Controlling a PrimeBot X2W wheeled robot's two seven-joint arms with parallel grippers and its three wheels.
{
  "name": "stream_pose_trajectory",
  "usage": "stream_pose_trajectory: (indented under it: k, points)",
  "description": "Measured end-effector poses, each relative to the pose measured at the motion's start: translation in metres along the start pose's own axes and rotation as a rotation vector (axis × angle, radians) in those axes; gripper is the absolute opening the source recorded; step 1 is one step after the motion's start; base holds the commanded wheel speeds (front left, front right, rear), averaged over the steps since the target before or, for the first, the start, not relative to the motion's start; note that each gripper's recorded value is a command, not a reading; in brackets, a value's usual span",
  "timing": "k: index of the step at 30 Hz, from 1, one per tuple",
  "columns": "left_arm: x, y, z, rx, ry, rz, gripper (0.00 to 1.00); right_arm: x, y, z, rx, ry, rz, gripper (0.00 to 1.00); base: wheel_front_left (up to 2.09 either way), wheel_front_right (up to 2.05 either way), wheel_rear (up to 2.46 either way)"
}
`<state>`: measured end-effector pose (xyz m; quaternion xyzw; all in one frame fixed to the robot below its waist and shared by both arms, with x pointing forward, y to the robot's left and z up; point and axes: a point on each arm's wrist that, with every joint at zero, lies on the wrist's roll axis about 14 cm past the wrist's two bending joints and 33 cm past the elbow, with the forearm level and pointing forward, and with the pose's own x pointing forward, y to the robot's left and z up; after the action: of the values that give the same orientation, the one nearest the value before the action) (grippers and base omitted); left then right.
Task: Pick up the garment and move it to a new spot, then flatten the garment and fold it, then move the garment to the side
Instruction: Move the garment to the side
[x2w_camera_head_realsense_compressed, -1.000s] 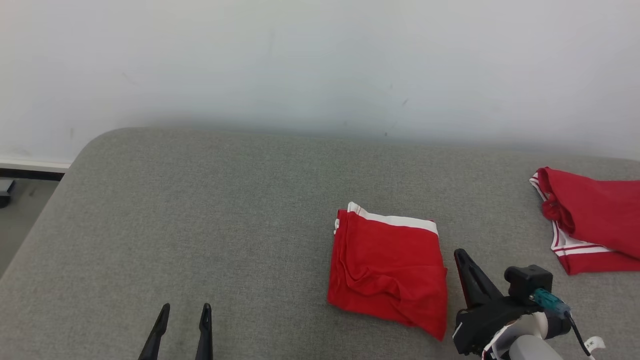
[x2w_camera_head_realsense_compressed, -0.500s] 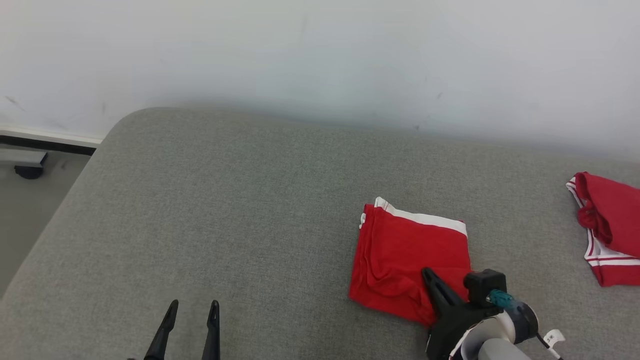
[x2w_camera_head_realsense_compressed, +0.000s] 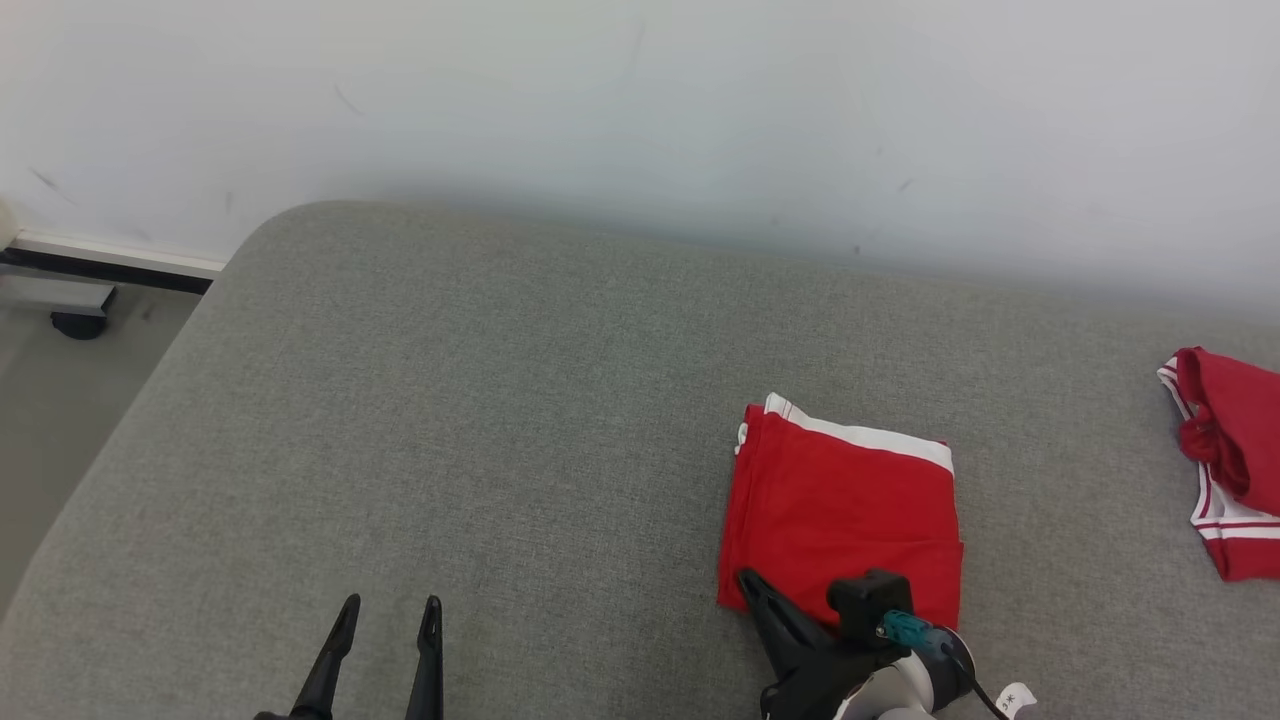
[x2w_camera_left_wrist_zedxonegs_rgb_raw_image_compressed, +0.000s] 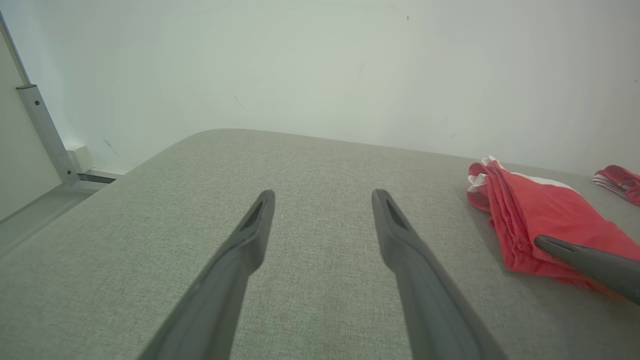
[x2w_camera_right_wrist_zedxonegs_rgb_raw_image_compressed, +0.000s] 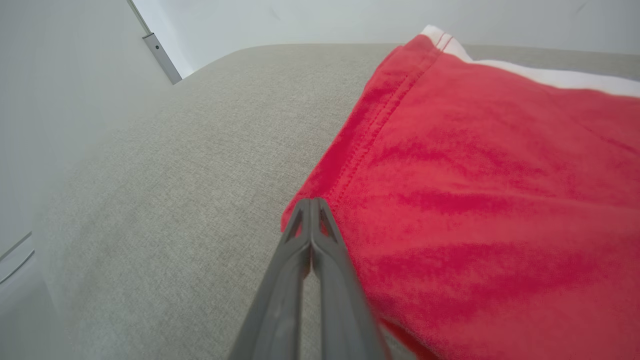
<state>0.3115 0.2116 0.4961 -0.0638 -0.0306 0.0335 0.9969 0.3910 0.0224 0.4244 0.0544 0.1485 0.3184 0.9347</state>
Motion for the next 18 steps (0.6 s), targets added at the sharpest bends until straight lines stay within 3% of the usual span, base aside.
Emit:
stream_pose_trajectory:
  k: [9, 18]
  points:
    - [0.004, -0.007, 0.003, 0.001, -0.010, -0.025, 1.00, -0.005, -0.002, 0.037, 0.022, -0.129, -0.014, 0.00, 0.00, 0.00, 0.00]
    - [0.015, -0.026, 0.004, -0.003, -0.018, -0.093, 1.00, -0.057, -0.068, 0.078, -0.016, -0.312, -0.224, 0.00, 0.00, 0.00, 0.00]
